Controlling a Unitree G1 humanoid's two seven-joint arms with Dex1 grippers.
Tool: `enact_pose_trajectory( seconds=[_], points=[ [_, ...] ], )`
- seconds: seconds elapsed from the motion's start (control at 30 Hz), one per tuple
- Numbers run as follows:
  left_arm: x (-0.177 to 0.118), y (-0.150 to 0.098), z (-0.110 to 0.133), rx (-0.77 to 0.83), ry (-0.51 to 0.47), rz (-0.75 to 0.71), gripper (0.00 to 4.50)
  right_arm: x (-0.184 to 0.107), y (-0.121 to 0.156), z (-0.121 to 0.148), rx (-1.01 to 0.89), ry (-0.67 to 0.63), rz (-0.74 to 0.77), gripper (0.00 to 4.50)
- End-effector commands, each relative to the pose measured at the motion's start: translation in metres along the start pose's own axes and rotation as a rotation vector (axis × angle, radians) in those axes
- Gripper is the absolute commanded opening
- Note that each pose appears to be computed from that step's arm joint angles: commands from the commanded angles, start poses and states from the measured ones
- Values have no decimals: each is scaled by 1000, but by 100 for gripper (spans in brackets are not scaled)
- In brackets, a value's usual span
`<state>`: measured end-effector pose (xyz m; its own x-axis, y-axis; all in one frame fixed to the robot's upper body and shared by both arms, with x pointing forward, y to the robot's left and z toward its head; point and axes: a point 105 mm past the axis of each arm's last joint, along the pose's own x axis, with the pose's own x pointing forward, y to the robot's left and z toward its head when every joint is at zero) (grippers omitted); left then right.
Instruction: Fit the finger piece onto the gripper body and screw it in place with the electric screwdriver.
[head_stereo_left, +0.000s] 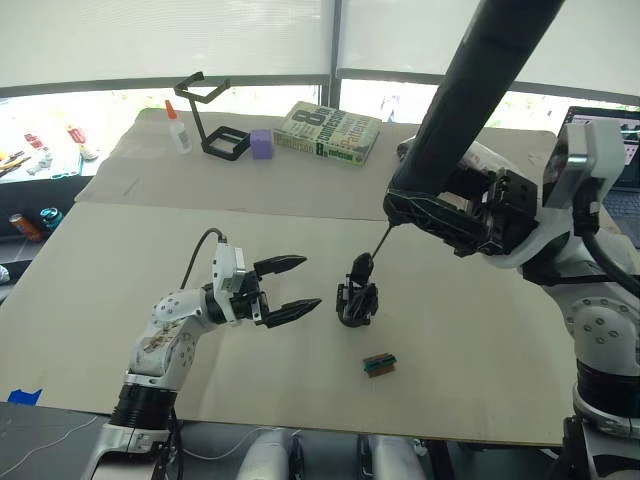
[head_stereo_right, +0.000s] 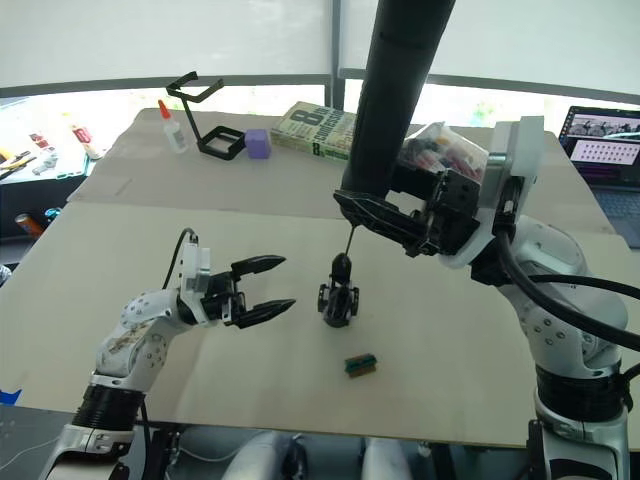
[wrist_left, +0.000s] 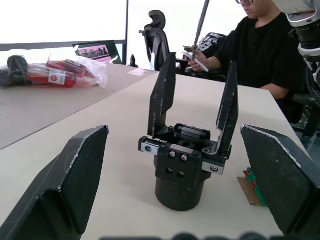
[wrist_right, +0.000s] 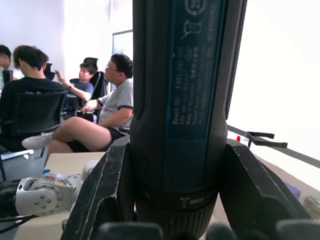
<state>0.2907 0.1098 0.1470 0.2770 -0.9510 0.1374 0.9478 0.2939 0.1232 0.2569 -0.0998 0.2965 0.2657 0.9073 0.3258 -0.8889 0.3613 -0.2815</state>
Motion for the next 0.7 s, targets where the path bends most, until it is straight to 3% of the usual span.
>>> enact_pose_trajectory(
  seconds=[0.03, 0.37, 0.7],
  points=[
    [-5, -5, 1, 50, 11, -33, 450, 7, 3, 6, -36, -28, 33, 193],
    [0, -21, -15, 47, 57, -90, 450, 14, 8, -26, 27, 32, 79, 193],
    [0, -29, -27, 51, 91, -118, 450, 10, 13, -38, 47, 71, 113, 193]
  ],
)
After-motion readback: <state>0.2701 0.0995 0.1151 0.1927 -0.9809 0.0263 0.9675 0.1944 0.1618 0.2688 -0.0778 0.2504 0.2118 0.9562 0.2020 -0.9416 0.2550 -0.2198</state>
